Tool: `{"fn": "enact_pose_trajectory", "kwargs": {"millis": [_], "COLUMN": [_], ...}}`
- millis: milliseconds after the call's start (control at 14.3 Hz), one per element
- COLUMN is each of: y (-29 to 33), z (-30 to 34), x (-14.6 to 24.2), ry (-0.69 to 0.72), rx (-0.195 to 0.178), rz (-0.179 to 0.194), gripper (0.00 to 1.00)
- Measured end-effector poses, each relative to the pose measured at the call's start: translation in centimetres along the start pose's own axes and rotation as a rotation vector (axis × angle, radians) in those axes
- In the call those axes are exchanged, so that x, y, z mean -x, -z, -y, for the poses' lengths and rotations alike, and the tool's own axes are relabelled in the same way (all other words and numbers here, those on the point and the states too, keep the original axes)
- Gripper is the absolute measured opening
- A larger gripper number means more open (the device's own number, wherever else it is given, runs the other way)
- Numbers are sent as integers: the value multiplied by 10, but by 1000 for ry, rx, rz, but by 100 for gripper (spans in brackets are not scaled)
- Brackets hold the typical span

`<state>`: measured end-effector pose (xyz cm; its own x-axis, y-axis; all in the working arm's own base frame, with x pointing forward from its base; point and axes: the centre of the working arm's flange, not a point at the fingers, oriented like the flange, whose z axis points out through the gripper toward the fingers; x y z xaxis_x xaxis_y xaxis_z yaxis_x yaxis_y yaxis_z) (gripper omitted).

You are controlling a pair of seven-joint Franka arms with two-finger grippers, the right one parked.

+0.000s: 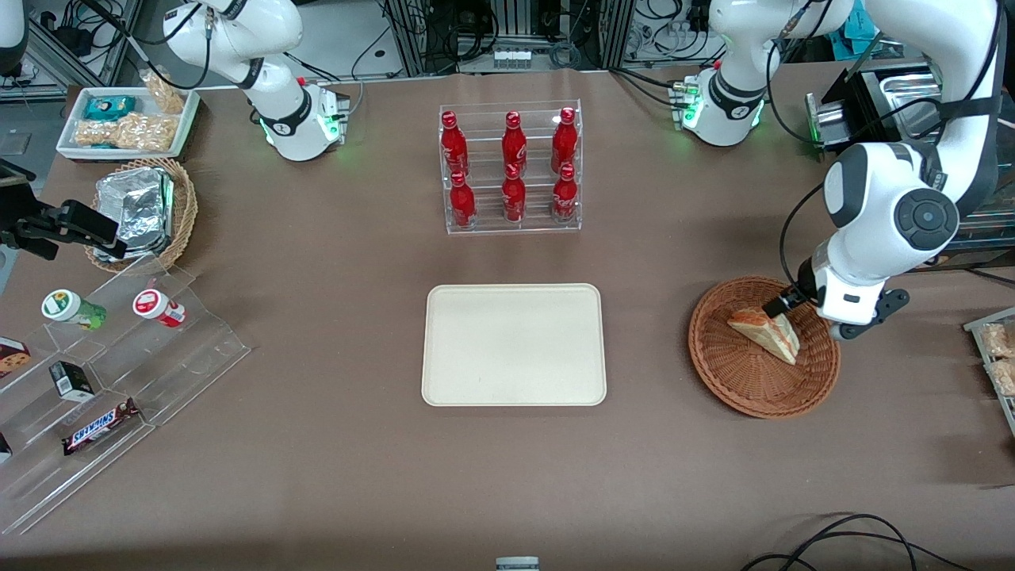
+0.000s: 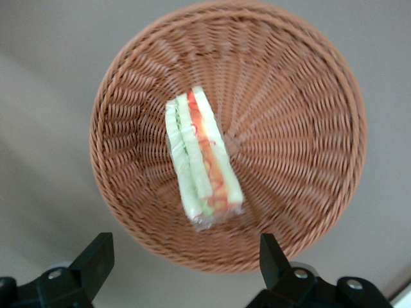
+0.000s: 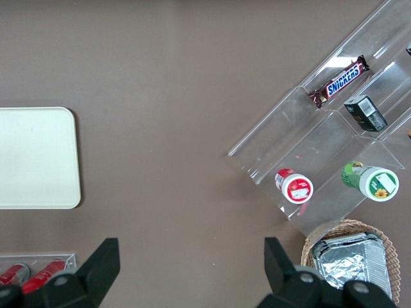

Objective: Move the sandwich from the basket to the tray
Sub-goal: 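Lower the left gripper and close it on the wrapped sandwich, then lift the sandwich with the left gripper and carry it toward the cream tray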

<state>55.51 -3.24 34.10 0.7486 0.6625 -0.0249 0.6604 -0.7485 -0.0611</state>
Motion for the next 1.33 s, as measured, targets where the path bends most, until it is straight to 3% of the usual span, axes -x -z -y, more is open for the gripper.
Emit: {"fn": "enact_pose_trajectory", "kwargs": {"millis": [210, 490, 840, 910, 1050, 1190, 1330], "y": [-27, -69, -89, -84, -61, -31, -10], "z": [-8, -14, -12, -12, -16, -25, -46], "x": [-6, -11, -7, -8, -12, -14, -1], "ry": [235, 348, 378, 374, 351, 310, 252], "rx": [17, 16, -22, -44, -125, -182, -185], "rz": [-7, 4, 30, 39, 54, 31, 18], "gripper": [100, 100, 49, 41, 24, 18, 18]}}
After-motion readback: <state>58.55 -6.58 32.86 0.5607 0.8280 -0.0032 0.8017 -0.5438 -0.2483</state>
